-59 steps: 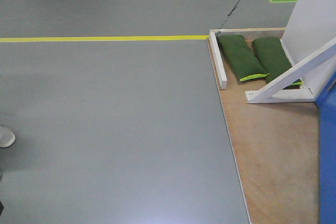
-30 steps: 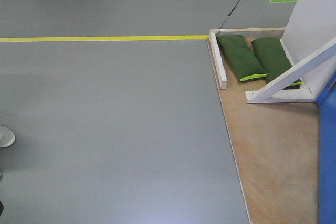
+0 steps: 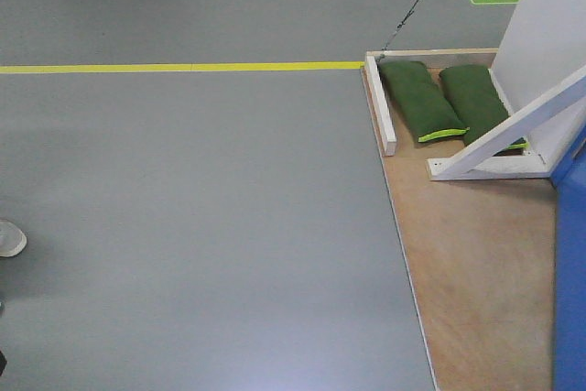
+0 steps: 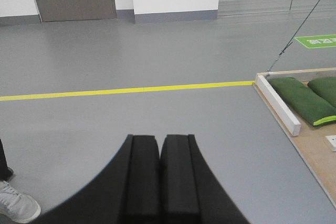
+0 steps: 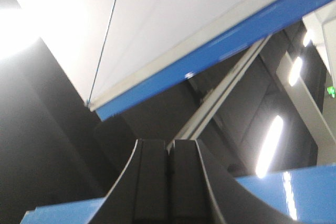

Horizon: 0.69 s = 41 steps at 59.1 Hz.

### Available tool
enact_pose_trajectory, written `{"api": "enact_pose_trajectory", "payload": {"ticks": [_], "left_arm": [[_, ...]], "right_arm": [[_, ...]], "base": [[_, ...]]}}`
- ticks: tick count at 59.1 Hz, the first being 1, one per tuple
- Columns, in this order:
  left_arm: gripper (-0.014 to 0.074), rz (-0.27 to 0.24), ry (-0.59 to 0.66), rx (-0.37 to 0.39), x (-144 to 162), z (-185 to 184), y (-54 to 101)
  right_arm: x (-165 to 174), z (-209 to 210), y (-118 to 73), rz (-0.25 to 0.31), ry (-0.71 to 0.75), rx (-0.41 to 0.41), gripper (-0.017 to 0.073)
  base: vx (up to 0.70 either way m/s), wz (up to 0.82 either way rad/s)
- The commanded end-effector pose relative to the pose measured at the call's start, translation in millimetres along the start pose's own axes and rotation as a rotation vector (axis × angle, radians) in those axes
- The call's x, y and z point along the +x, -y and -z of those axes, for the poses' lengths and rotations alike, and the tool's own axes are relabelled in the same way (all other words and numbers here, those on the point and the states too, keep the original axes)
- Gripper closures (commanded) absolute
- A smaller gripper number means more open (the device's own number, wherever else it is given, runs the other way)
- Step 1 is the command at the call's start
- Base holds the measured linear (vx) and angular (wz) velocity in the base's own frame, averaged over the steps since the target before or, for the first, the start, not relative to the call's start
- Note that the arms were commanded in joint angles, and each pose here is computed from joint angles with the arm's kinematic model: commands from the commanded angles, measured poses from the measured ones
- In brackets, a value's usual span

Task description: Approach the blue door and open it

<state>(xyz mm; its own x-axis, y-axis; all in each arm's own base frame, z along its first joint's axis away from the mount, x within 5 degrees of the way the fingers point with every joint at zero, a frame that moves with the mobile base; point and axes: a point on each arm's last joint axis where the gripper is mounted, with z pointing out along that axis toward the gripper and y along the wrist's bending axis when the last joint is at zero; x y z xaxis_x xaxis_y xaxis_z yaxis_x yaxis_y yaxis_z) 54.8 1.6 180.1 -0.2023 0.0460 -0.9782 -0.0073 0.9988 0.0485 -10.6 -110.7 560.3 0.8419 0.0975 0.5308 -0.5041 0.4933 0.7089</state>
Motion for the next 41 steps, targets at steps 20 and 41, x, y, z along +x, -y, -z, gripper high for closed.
{"api": "enact_pose_trajectory", "payload": {"ticks": [20, 41], "left_arm": [[0.0521, 0.008, 0.123, 0.007, -17, 4, 0.1], [0.0521, 0.008, 0.123, 0.007, -17, 4, 0.1]], "right_arm": [[10, -29, 27.5, 0.081, -0.080, 0.070, 0.0547], [10, -54, 64.9, 0.136, -0.118, 0.167, 0.0547]], "base": [[0.00, 0.00], [0.00, 0.00]]}}
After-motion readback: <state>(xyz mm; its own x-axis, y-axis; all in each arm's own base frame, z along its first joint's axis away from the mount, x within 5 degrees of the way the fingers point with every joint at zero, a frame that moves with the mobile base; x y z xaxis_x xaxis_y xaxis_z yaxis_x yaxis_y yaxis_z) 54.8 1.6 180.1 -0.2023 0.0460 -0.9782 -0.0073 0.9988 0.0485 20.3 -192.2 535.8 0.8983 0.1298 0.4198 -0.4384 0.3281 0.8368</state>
